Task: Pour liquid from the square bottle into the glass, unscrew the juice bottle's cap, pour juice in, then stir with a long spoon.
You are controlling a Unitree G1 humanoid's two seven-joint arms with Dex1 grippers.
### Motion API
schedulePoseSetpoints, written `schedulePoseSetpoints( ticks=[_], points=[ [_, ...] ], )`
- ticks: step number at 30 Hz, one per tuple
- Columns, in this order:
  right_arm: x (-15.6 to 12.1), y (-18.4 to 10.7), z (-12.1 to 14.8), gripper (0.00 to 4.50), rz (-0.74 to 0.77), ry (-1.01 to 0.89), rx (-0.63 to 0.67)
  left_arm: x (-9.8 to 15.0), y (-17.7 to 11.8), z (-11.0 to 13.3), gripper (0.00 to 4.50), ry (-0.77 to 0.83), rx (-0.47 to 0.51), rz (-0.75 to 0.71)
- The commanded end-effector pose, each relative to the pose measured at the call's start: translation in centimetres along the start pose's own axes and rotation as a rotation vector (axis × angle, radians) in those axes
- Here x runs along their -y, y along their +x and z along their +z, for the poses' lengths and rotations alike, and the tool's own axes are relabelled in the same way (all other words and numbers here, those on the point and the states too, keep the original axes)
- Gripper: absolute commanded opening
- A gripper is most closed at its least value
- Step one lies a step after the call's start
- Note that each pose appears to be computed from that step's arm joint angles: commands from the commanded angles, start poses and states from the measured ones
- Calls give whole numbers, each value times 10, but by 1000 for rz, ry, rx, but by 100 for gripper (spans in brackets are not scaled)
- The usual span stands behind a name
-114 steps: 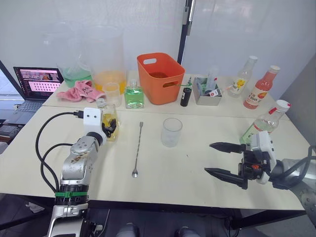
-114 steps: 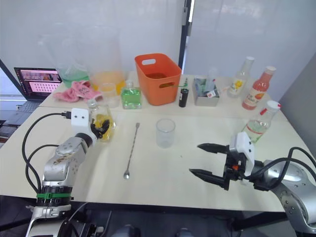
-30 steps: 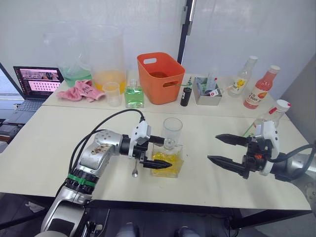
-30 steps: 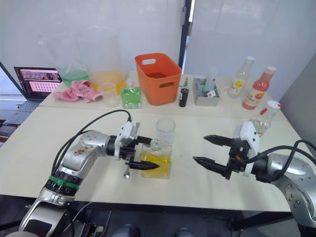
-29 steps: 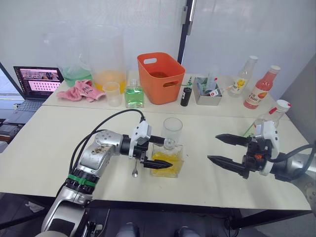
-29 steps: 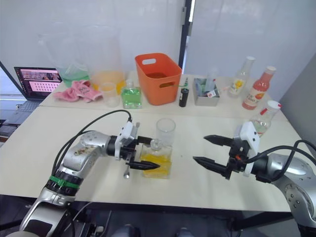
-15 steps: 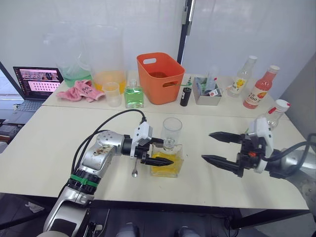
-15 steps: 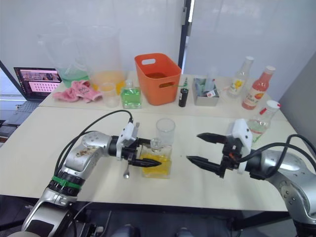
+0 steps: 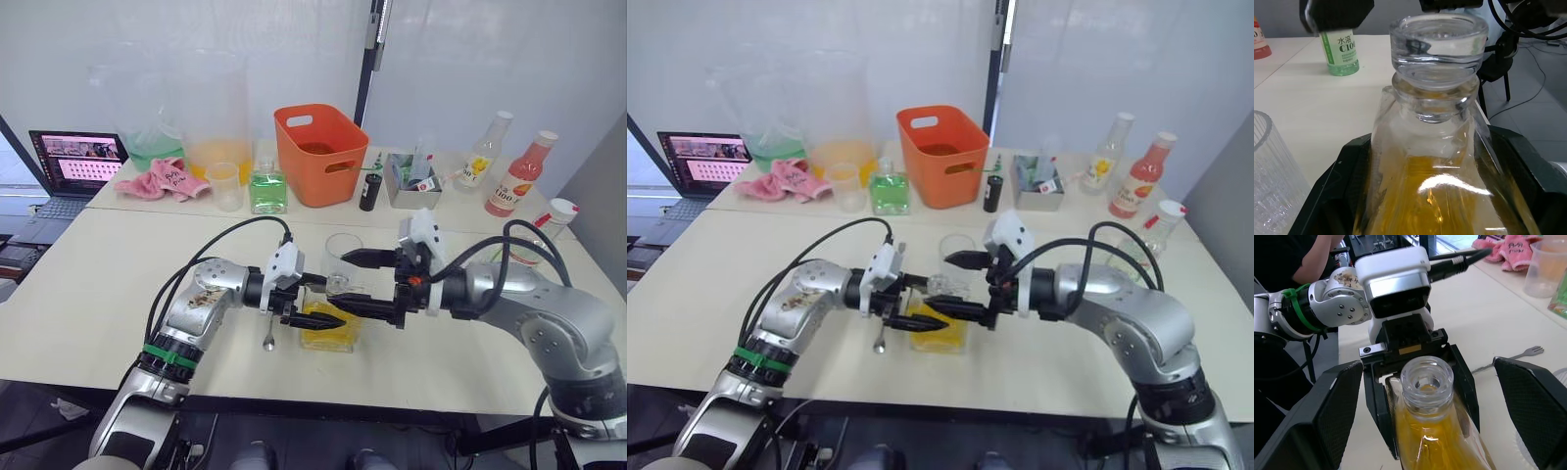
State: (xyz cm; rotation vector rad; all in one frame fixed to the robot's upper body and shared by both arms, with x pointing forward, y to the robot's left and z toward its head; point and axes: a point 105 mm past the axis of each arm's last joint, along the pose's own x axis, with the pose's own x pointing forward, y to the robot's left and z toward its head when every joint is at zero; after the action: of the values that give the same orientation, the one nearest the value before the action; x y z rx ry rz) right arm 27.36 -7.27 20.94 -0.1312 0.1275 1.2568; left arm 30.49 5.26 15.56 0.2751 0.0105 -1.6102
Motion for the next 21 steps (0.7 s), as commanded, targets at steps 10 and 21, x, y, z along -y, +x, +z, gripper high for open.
schedulePoseSetpoints(
  ticks=[10, 21],
  points=[
    [2, 5, 11, 197, 16, -31, 44, 1, 2, 2, 281, 30, -16, -5],
    [-3, 0, 30, 106, 13, -59, 107, 3, 2, 0, 281, 26, -29, -12]
  ],
)
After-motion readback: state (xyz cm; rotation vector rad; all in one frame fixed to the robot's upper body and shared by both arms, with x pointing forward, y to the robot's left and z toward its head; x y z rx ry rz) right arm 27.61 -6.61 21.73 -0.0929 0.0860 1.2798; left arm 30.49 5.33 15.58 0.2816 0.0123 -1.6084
